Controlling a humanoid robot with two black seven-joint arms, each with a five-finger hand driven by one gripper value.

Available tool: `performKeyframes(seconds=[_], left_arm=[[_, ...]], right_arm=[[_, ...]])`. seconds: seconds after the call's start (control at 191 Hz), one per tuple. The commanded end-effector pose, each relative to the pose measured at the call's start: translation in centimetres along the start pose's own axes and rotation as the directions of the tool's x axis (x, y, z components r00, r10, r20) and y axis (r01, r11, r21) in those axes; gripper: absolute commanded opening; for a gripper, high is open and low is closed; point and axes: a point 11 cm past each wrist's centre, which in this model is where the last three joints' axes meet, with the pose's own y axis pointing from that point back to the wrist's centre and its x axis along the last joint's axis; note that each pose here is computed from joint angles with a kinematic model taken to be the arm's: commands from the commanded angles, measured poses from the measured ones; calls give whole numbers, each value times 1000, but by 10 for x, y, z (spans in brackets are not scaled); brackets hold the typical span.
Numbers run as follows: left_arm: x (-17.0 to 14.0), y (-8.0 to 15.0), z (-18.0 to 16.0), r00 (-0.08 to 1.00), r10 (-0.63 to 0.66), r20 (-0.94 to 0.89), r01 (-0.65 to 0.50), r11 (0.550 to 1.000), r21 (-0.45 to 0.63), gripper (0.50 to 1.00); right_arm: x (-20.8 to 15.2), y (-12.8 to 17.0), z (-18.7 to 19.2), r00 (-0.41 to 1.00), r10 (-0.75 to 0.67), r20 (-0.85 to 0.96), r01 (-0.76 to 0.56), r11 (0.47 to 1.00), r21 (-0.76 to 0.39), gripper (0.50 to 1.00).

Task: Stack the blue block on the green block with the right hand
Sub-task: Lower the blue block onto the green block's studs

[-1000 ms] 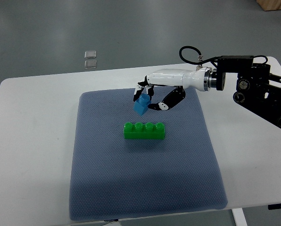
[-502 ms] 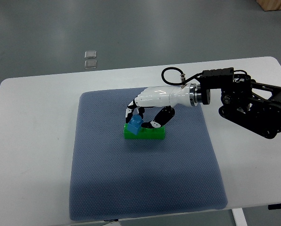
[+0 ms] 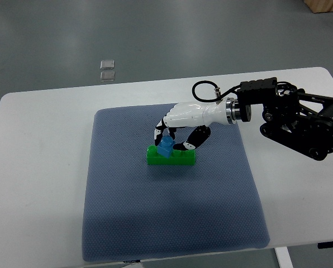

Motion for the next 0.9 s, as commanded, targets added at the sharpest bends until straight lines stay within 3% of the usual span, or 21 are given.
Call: performKeyframes(seconds=[0.0, 0.895], left_arm=[[0, 0, 0, 1000, 0, 0, 0, 1000, 0, 1000], [0, 0, 0, 1000, 0, 0, 0, 1000, 0, 1000]], right_arm=[[-3, 1, 3, 1000, -8, 3, 8, 1000, -8, 500], [-19, 2, 22, 998, -55, 8, 55, 998, -40, 500]])
